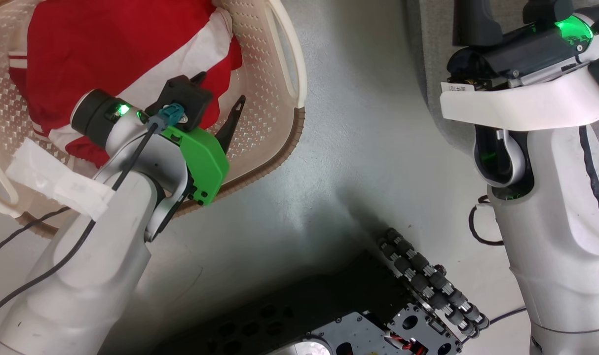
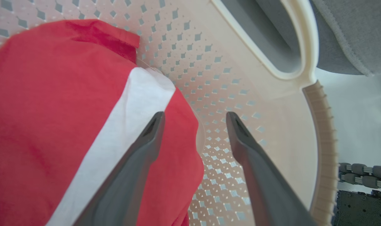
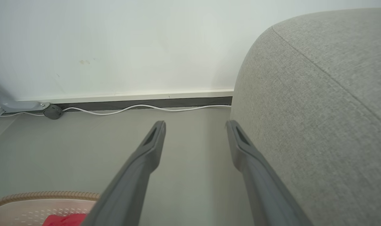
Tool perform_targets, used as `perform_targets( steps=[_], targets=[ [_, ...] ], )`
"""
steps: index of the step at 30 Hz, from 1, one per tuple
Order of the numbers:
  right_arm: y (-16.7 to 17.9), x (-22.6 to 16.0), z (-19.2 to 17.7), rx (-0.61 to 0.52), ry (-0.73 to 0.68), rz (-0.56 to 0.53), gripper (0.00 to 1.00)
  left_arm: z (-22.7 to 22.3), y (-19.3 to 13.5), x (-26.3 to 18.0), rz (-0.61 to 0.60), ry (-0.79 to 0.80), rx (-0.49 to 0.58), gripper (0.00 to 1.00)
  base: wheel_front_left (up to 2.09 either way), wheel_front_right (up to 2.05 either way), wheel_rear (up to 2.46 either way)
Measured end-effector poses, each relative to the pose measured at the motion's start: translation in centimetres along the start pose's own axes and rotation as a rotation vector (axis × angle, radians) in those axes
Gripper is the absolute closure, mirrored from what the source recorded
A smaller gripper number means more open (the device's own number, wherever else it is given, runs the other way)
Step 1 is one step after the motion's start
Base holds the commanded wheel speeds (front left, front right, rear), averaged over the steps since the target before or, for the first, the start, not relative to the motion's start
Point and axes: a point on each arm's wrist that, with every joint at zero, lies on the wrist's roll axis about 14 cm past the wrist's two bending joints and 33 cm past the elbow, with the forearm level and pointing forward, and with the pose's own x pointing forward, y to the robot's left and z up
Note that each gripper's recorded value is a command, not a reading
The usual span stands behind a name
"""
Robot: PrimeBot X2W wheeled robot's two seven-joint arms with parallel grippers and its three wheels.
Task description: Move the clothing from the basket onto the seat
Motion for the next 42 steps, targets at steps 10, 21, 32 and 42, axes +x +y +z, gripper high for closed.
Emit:
perform_targets(
  steps=[10, 21, 32, 42],
  targets=[
    [0.6, 0.3, -0.9, 0.004, 0.014, 0.018, 0.00, -1.0, 0.9, 0.1, 0.016, 0.021, -0.006, 0.00, 0.00, 0.00, 0.00],
    [0.9, 0.5, -1.6, 0.012, 0.024, 0.024, 0.00, -1.5, 1.5, 0.1, 0.027, 0.031, 0.015, 0.00, 0.00, 0.00, 0.00],
    [1.0, 0.6, -2.0, 0.018, 0.029, 0.025, 0.00, -2.4, 2.0, 0.0, 0.036, 0.051, 0.029, 0.00, 0.00, 0.00, 0.00],
    [1.2, 0.7, -2.4, 0.014, 0.032, 0.030, 0.00, -2.4, 2.7, 0.0, 0.051, 0.047, 0.048, 1.00, 0.00, 0.00, 0.00]
  ],
)
